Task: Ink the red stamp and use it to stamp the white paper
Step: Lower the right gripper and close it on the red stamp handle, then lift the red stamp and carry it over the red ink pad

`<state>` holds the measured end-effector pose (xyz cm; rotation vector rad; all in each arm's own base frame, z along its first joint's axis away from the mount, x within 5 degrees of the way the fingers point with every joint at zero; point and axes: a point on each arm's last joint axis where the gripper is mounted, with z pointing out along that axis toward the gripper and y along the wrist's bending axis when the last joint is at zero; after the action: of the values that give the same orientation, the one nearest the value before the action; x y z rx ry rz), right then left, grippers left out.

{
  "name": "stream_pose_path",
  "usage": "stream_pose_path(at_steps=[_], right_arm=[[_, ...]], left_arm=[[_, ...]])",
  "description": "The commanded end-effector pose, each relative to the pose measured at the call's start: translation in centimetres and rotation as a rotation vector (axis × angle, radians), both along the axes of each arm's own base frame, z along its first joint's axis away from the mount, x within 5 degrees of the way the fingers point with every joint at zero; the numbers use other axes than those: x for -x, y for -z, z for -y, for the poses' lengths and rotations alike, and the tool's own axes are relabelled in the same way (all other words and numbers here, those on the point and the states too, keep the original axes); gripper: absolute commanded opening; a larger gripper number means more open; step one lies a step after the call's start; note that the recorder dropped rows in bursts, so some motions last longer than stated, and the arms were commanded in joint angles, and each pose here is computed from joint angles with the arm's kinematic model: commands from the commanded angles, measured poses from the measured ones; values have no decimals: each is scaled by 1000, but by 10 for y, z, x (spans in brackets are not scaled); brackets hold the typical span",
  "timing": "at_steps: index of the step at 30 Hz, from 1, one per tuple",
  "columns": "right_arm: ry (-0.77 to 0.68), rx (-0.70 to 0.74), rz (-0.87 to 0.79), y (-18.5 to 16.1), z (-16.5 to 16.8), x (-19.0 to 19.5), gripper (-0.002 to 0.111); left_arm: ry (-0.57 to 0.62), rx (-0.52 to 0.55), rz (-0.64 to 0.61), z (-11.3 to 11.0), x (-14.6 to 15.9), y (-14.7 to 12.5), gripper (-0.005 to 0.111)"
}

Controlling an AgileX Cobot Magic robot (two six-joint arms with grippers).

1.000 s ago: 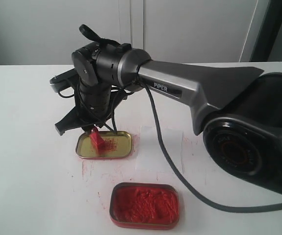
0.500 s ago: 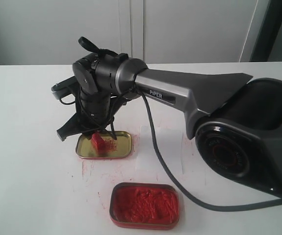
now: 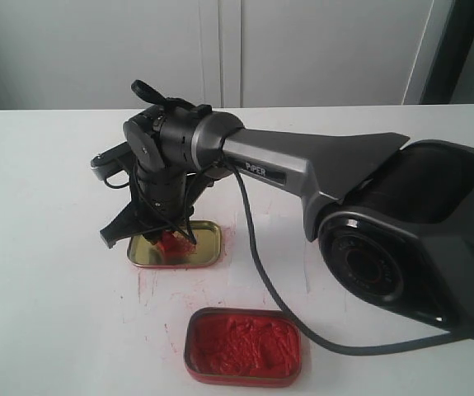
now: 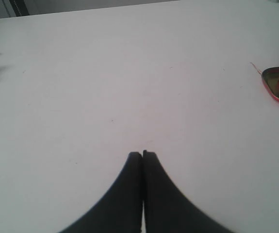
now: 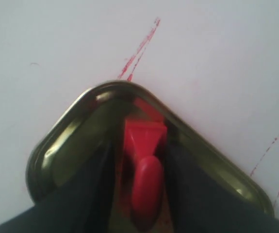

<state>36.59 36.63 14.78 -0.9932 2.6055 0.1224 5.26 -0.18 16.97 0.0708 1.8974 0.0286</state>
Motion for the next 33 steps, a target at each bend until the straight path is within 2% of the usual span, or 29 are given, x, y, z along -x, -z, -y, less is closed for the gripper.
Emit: stream_pose_path(at_steps=[1, 9, 21, 31, 33], right_arm=[[-7, -3, 21, -4, 0, -2, 24], [-10, 6, 26, -4, 1, -2, 1], [13, 24, 2, -11, 5, 1, 0], [62, 22, -16, -31, 10, 5, 0], [129, 19, -41, -37, 13, 8, 0]], left_arm=[[3, 9, 5, 0, 0, 0, 0], [3, 9, 5, 0, 0, 0, 0], [3, 9, 5, 0, 0, 0, 0], [3, 9, 5, 0, 0, 0, 0], [3, 9, 5, 0, 0, 0, 0]])
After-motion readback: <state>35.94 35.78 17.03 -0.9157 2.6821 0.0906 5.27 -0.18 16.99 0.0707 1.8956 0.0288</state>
